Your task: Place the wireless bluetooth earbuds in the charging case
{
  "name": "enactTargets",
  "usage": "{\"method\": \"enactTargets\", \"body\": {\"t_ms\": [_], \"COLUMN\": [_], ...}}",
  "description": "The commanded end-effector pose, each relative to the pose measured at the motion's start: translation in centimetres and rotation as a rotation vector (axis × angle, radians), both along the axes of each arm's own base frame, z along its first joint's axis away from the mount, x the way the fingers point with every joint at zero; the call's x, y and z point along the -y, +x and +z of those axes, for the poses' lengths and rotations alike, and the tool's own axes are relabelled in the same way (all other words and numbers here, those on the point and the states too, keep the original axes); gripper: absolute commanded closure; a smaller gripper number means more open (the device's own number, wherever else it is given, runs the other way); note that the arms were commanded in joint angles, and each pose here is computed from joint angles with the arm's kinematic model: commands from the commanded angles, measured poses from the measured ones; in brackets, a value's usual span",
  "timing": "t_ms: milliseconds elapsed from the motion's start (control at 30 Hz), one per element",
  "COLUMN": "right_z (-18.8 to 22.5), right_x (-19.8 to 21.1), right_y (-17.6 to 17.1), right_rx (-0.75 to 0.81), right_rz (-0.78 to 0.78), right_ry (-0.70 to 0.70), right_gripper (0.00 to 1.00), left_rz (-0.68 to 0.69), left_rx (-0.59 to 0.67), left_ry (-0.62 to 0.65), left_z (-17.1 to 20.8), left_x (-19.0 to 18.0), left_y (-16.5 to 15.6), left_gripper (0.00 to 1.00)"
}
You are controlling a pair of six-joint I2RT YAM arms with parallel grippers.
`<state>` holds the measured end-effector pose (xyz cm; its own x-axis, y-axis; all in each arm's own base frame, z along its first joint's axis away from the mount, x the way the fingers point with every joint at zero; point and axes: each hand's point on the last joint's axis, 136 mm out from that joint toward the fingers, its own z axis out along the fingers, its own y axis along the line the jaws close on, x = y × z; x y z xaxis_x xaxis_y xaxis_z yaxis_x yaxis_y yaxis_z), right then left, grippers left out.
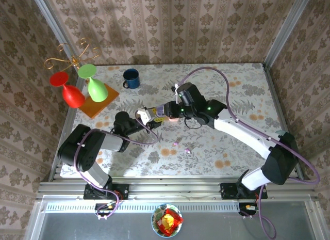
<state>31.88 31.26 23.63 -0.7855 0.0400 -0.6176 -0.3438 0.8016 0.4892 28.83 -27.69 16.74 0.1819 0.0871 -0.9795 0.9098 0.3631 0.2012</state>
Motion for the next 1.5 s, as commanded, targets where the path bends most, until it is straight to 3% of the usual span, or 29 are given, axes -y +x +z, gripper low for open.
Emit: {"method": "enactTargets", "body": {"t_ms": [0, 867, 1033, 1467], "right_z": [-0.5, -2.7, -2.8, -0.6], "right_x": [-1.1, -2.3, -2.3, -0.7], "right_y": [-0.2, 0.5, 0.3, 0.1], "right_rx": [-0.015, -0.037, -0.047, 0.033], "right_rz": [0.054, 0.077, 0.078, 0.049], "right_ry": [-0.016, -0.06, -0.059, -0.028], "right_gripper": [0.79, 0.79, 0.69, 0.63], "left_rz": [-0.006, -0.033, -0.035, -0.038], "left_rx": [0.064, 0.08, 0.078, 0.063], "left_ry": [-0.012, -0.036, -0.037, -0.04], "left_z": [1.2, 2.5, 2.6, 2.4], "left_x": [0.5, 1.0, 1.0, 0.9], "left_y": [0.2, -0.4, -0.4, -0.5], "left_gripper": [0.7, 0.7, 0.7, 0.7]}}
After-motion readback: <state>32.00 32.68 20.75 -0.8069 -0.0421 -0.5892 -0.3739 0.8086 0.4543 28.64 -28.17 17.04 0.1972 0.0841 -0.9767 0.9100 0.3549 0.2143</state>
